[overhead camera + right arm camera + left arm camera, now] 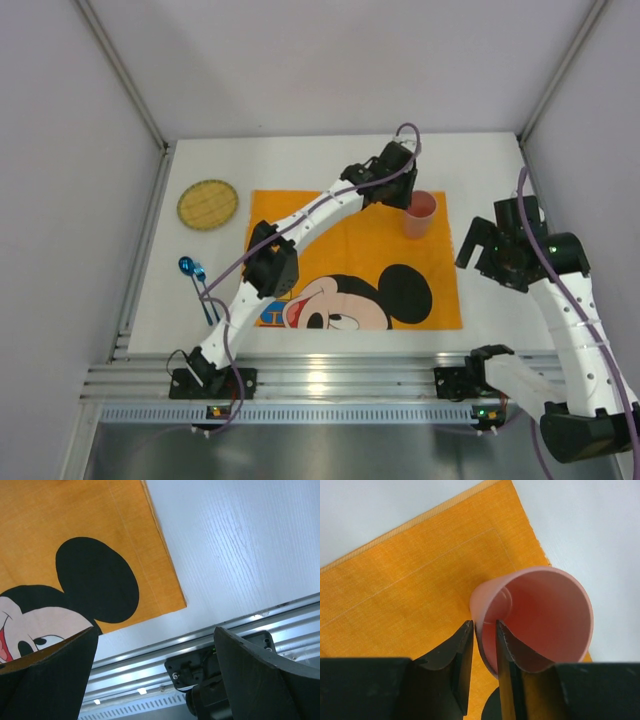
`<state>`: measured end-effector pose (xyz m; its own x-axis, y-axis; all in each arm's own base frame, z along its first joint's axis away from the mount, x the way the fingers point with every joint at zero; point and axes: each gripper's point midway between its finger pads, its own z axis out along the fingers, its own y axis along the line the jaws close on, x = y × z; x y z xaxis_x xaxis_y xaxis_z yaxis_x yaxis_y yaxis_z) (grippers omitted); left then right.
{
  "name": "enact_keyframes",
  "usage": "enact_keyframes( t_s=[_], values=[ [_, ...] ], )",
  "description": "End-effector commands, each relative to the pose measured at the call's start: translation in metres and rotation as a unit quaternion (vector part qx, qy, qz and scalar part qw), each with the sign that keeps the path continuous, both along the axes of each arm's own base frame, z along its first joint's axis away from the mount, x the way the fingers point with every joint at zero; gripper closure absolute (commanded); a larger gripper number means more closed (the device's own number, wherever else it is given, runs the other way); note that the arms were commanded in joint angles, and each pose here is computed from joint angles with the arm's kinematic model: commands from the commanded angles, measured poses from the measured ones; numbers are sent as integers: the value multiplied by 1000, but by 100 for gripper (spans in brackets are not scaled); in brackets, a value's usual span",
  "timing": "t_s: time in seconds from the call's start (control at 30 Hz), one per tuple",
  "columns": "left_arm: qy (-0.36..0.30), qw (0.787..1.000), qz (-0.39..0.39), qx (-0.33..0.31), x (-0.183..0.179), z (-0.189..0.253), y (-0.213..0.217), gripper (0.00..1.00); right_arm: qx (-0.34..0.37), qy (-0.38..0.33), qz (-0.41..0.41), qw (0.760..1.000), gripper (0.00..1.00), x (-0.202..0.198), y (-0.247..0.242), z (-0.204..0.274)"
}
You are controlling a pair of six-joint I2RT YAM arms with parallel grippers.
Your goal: Set the dinner table for one person
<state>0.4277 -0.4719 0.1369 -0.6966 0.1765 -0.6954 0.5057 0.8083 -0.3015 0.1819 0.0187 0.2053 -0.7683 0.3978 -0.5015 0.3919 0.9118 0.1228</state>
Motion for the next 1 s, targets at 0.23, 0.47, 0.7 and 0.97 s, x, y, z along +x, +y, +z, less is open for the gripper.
enact_keyframes(
  t_s=[0.23,0.47,0.7,0.97],
  values=[
    [-81,996,27,-21,2,73,-3,35,-14,8,6,1000,0,-7,-6,-7],
    [-146,972,155,-100,46,200,109,2,-9,15,13,1000,0,-6,-3,-18],
    [-60,929,364,-38,67,111,356,2,-11,11,35,999,0,9,0,-17],
    [-11,867,463,-185,21,40,555,4,41,-12,74,996,0,33,26,-16]
  ],
)
